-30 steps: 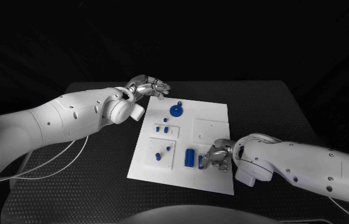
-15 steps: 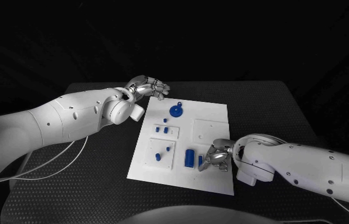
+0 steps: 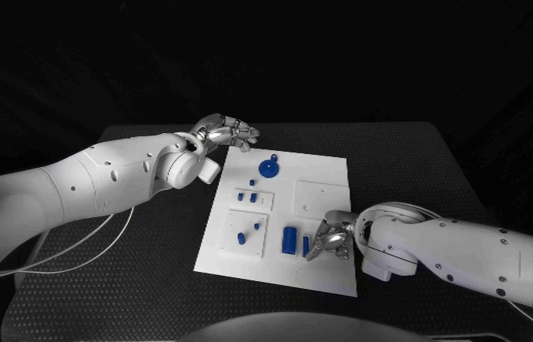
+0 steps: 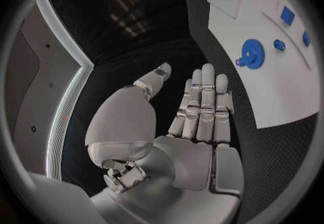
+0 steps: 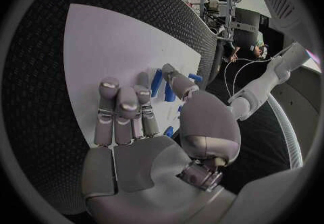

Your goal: Assemble the parts on the task board

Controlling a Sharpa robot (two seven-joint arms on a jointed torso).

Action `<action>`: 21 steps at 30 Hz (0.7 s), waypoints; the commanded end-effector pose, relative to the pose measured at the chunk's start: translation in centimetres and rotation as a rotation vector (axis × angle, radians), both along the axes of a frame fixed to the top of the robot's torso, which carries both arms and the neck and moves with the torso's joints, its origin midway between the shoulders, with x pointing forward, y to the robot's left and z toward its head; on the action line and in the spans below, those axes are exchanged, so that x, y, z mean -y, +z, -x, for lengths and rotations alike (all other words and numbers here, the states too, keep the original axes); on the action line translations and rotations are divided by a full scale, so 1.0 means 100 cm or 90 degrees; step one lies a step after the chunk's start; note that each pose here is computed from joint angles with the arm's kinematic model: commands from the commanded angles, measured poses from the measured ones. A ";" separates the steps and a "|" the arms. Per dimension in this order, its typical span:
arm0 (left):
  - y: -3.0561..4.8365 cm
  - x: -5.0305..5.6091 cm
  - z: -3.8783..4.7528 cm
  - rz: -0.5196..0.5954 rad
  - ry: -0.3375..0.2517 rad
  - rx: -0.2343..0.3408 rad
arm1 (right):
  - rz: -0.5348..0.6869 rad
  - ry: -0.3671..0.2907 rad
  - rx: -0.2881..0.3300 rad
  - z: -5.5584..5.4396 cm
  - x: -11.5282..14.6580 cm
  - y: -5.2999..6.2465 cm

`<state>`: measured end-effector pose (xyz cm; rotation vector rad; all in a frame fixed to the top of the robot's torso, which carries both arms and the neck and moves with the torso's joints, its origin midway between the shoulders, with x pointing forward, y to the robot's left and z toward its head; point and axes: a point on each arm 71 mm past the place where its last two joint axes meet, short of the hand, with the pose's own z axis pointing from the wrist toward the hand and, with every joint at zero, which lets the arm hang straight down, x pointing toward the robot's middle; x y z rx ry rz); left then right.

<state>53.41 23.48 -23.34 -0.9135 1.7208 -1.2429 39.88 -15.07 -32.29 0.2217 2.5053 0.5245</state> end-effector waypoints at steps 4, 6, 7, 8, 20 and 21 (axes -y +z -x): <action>0.0017 0.003 0.0006 0.005 -0.011 0.006 | 0.013 0.005 0.008 0.000 -0.001 -0.001; 0.0022 0.003 0.0011 0.004 -0.014 0.009 | 0.014 0.003 0.010 -0.001 -0.001 -0.001; 0.0022 0.003 0.0012 0.003 -0.015 0.009 | 0.014 0.003 0.011 -0.001 -0.001 -0.001; 0.0021 0.004 0.0012 0.004 -0.015 0.009 | 0.015 0.001 0.012 -0.001 -0.001 -0.001; 0.0020 0.005 0.0016 0.005 -0.021 0.007 | 0.029 -0.001 0.006 -0.002 0.001 -0.003; 0.0020 0.005 0.0016 0.005 -0.021 0.007 | 0.030 0.000 0.002 -0.002 0.001 -0.003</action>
